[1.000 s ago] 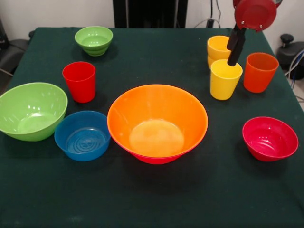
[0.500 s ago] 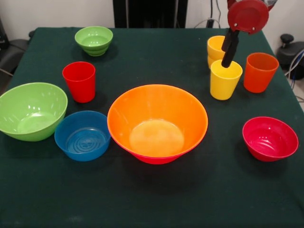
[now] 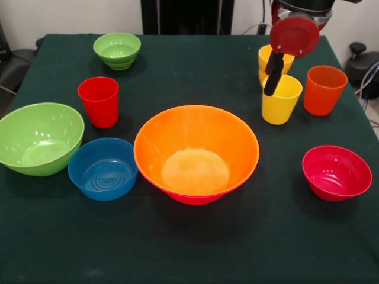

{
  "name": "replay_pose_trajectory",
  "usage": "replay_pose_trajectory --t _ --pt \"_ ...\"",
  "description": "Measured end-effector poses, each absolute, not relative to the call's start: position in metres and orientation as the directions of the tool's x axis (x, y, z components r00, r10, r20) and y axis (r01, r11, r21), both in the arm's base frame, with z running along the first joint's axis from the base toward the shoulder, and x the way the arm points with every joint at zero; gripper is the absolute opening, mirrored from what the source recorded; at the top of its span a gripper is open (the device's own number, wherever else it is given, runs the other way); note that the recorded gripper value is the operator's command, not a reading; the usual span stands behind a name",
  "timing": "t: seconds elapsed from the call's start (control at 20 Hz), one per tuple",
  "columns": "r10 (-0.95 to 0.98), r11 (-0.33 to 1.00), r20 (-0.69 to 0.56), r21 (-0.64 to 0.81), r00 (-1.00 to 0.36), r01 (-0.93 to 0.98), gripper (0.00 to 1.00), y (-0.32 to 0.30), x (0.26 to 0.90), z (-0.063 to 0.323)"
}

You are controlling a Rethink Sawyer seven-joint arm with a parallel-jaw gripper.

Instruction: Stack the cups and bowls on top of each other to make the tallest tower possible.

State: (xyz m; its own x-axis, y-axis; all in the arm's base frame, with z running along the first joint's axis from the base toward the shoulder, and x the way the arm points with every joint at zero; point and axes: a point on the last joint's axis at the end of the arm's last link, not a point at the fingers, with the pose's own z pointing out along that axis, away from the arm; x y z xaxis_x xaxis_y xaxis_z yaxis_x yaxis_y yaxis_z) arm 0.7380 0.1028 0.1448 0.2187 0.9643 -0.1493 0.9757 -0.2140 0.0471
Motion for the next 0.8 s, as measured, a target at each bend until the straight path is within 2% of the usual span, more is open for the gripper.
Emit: replay_pose_trajectory --t 0.8 --pt "0.966 -0.196 -0.164 0.035 0.2 0.98 1.0 0.103 0.747 0.118"
